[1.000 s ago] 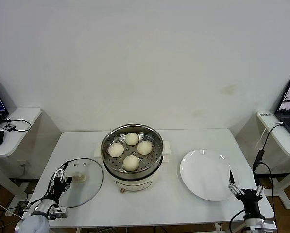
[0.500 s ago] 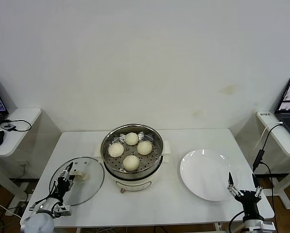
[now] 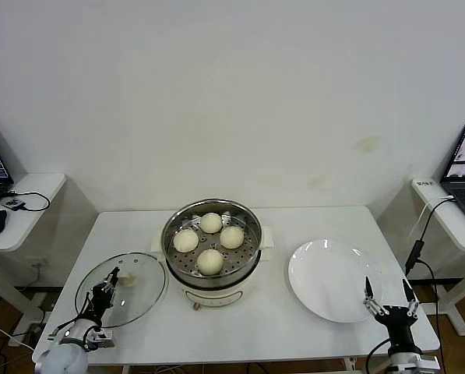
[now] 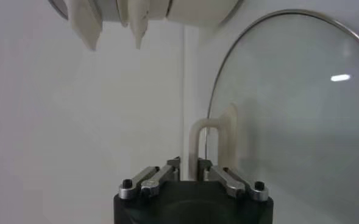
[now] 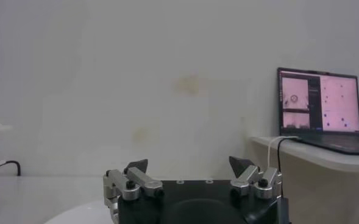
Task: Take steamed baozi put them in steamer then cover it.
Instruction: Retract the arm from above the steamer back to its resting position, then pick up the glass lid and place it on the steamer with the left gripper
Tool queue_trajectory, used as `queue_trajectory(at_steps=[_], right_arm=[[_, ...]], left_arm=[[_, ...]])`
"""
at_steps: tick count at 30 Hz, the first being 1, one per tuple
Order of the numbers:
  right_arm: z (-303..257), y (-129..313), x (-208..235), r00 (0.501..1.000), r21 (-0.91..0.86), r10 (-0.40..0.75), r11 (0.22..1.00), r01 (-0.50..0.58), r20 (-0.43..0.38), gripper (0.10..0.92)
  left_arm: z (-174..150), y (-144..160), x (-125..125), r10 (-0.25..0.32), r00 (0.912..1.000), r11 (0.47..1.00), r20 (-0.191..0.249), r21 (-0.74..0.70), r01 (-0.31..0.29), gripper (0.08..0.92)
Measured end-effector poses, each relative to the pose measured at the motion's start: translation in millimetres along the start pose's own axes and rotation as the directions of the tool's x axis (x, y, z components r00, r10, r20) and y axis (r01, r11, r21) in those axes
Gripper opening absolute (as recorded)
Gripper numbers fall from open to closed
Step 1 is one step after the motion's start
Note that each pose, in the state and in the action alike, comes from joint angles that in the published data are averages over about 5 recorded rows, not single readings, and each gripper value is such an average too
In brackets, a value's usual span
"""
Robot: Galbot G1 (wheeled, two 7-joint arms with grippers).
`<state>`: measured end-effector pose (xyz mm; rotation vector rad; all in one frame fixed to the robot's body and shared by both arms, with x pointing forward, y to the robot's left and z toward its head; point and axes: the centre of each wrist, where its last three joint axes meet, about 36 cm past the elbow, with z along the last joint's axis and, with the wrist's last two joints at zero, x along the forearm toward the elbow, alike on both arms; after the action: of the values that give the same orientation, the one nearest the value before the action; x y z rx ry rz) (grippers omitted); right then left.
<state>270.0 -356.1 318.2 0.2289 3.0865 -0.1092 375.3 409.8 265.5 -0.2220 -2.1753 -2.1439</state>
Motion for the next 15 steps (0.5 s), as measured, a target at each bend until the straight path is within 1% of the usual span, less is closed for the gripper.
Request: queue_trajectory(at_steps=[7, 11, 15], right_arm=[[0, 2, -1, 1.000, 0.002, -0.009, 1.000, 0.009, 0.003, 0.823], [0, 3, -3, 1.000, 0.003, -0.017, 1.000, 0.017, 0.004, 0.823], [-1, 4, -4, 1.000, 0.005, -0.025, 1.000, 0.025, 0.006, 0.823]], left_arm=[[-2, 4, 9, -0.071, 0.9975, 0.997, -0.004, 0.003, 0.071, 0.124], [0, 14, 18, -0.111, 0.9936, 0.994, -0.021, -0.006, 0.111, 0.124], [6, 30, 29, -0.148, 0.9881, 0.989, -0.044, -0.025, 0.147, 0.124]])
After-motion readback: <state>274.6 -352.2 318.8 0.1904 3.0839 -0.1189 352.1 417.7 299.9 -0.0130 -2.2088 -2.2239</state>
